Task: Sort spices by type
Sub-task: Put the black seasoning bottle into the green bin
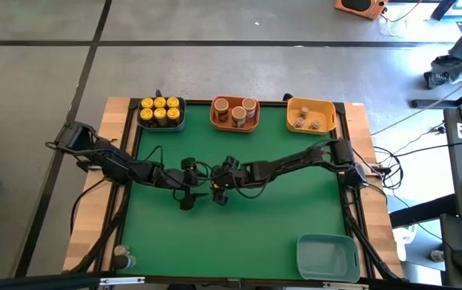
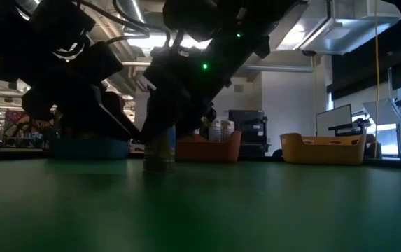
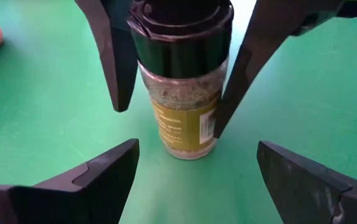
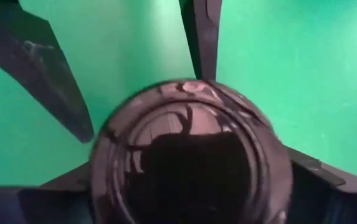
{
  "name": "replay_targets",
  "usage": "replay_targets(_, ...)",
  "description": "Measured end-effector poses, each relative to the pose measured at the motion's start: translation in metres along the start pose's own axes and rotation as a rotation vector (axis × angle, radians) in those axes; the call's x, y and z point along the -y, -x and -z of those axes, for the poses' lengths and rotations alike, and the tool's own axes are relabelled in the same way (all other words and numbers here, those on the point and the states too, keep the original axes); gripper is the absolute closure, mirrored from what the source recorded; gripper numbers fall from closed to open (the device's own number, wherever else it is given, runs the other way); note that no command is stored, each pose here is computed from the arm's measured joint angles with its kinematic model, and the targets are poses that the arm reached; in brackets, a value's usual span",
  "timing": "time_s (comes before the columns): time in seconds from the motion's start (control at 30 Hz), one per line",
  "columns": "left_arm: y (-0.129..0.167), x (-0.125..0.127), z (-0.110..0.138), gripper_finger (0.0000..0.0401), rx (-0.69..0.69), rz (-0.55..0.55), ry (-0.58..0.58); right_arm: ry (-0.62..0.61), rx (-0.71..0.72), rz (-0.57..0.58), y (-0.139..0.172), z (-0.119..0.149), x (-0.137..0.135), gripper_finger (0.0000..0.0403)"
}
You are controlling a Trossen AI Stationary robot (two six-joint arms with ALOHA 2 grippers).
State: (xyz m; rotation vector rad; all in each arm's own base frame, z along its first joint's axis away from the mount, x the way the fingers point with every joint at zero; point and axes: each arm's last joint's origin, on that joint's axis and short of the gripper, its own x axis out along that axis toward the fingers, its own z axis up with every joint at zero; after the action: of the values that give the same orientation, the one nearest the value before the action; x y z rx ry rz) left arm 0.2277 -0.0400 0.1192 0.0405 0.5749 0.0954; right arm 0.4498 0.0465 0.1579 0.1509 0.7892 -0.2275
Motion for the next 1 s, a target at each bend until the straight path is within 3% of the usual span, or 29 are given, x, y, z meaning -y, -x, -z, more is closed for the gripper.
replay_targets(0.6,0.0,0.0,0.001,0.0077,-0.007,0.0,-0.002,0.067,-0.009,-0.013,-0.001,0.002,-0.003,0.0221)
replay_targets(0.8,0.001,0.005,0.001,0.0077,-0.005,0.021,-0.014,0.108,-0.068,-0.037,0.039,-0.001,-0.018,0.0221)
replay_targets(1.0,0.004,0.014,0.002,0.0077,-0.002,0.052,-0.035,0.092,-0.19,-0.071,0.107,0.012,-0.052,0.0219)
